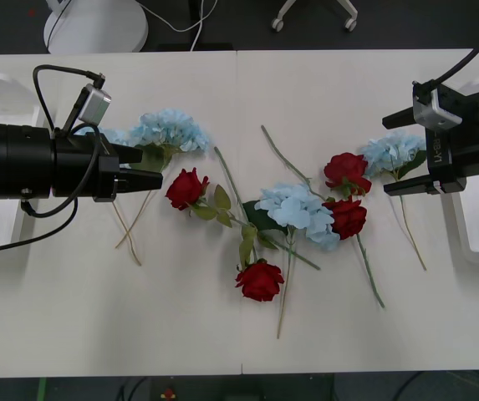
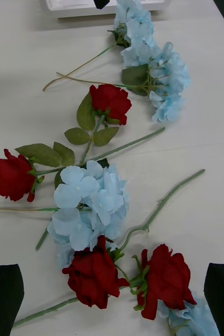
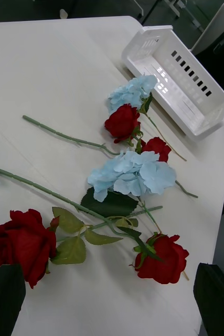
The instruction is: Put the red flowers into the right box and the blue flowers into the left box
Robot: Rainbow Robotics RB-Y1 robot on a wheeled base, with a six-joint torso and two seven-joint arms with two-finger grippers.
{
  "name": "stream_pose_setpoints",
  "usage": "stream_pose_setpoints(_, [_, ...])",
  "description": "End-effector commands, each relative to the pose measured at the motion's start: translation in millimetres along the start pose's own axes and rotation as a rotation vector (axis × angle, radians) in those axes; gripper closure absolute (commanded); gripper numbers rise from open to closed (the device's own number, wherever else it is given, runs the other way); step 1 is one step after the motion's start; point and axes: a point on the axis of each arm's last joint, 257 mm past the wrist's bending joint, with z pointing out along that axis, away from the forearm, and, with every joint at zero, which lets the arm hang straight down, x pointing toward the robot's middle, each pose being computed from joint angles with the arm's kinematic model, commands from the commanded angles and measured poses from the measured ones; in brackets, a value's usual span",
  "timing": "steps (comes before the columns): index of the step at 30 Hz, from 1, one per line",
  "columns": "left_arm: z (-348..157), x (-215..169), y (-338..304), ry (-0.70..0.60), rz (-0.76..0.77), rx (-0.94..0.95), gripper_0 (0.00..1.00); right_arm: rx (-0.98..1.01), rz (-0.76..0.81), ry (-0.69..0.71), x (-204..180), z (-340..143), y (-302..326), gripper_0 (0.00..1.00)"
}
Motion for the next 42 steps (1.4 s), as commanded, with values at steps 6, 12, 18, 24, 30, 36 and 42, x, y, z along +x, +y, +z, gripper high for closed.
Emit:
stream_pose_setpoints(6, [-7.5, 6.3, 2.8, 0.018, 0.054, -0.014, 0.0, 0.016, -0.041, -0.023, -17.2, 0.9, -8.1, 0.0])
stream_pose_setpoints(12, [-7.5, 6.3, 2.8, 0.018, 0.054, -0.014, 0.0, 0.016, -0.041, -0.023, -17.2, 0.9, -8.1, 0.0])
stream_pose_setpoints(18, [-7.5, 6.3, 2.8, 0.018, 0.054, -0.014, 0.0, 0.016, -0.041, -0.023, -17.2, 0.9, -8.1, 0.0])
stream_pose_setpoints(24, [-7.5, 6.3, 2.8, 0.018, 0.054, -0.014, 0.0, 0.016, -0.041, -0.023, -17.2, 0.9, -8.1, 0.0])
stream_pose_setpoints(30, [-7.5, 6.3, 2.8, 0.018, 0.054, -0.014, 0.0, 0.016, -0.041, -0.023, -17.2, 0.9, -8.1, 0.0])
stream_pose_setpoints(36, [-7.5, 6.3, 2.8, 0.018, 0.054, -0.014, 0.0, 0.016, -0.041, -0.023, -17.2, 0.9, -8.1, 0.0])
stream_pose_setpoints(42, [-7.5, 6.3, 2.8, 0.018, 0.054, -0.014, 0.0, 0.016, -0.041, -0.023, -17.2, 0.9, -8.1, 0.0])
